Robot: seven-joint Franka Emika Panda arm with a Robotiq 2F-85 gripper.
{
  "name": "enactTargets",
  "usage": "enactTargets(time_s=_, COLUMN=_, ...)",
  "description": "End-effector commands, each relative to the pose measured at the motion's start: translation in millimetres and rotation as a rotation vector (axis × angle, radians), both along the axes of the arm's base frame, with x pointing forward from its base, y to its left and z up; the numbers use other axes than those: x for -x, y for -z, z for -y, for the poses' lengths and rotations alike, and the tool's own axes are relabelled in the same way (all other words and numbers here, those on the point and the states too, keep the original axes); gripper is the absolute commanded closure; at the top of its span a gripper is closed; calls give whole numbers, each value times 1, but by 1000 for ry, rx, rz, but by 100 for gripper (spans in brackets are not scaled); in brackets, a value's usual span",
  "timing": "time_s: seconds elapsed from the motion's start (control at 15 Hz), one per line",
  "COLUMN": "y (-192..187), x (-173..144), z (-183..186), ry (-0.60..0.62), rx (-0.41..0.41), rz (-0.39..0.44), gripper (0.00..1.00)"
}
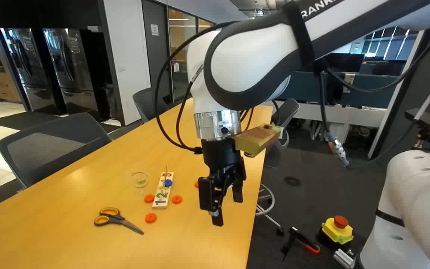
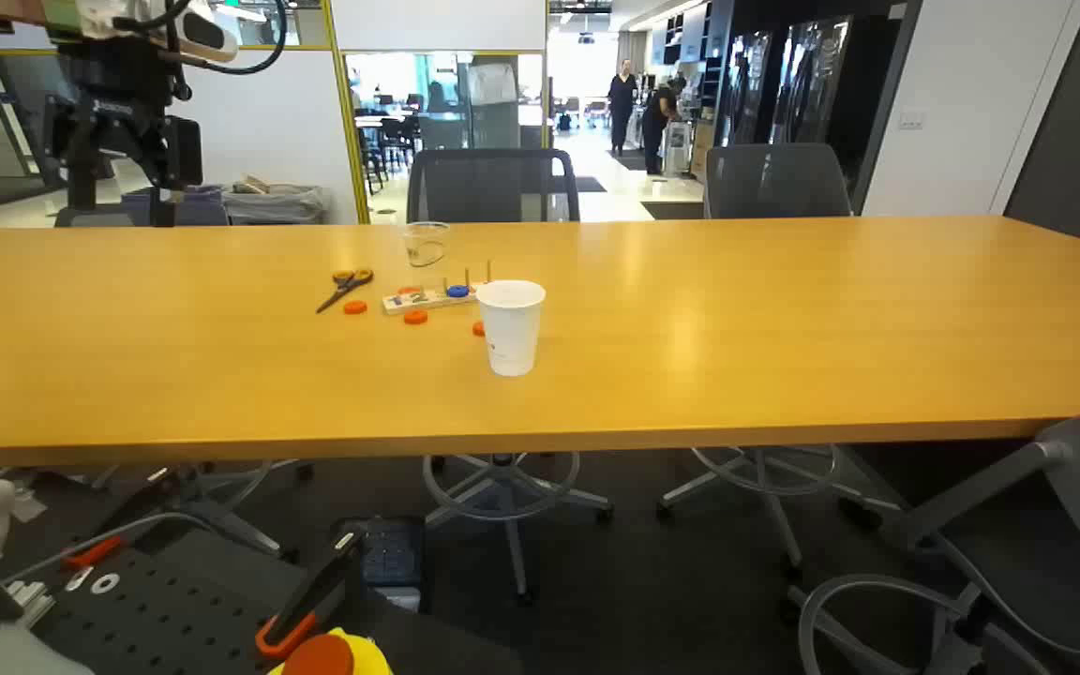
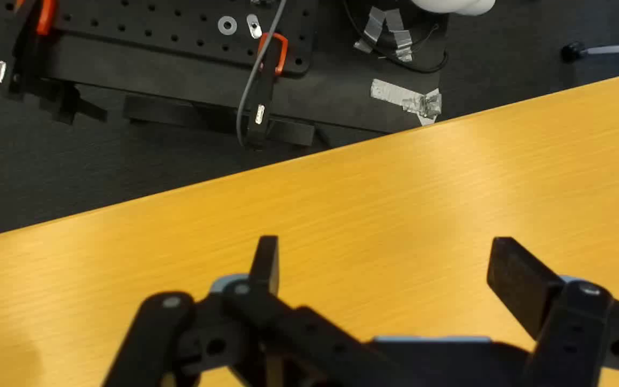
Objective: Put two round orange blocks in the white cup then put the blue round block in the clear cup, then put the last two round orange blocks
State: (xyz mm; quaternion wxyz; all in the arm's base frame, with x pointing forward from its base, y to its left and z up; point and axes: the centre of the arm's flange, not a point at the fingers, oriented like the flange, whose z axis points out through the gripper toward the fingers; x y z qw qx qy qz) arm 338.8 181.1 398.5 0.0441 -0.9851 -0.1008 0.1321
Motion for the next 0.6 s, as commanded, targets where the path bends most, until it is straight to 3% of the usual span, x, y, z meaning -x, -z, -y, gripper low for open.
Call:
enactTargets(time_s=0.0, y=-1, x=-1, z=0, ry=0, rx=-1, rz=3, gripper=0)
enactTargets(time_s=0.53, y=0, x=-3, z=-2, ry=-26, rx=-5, rz=29, gripper=0)
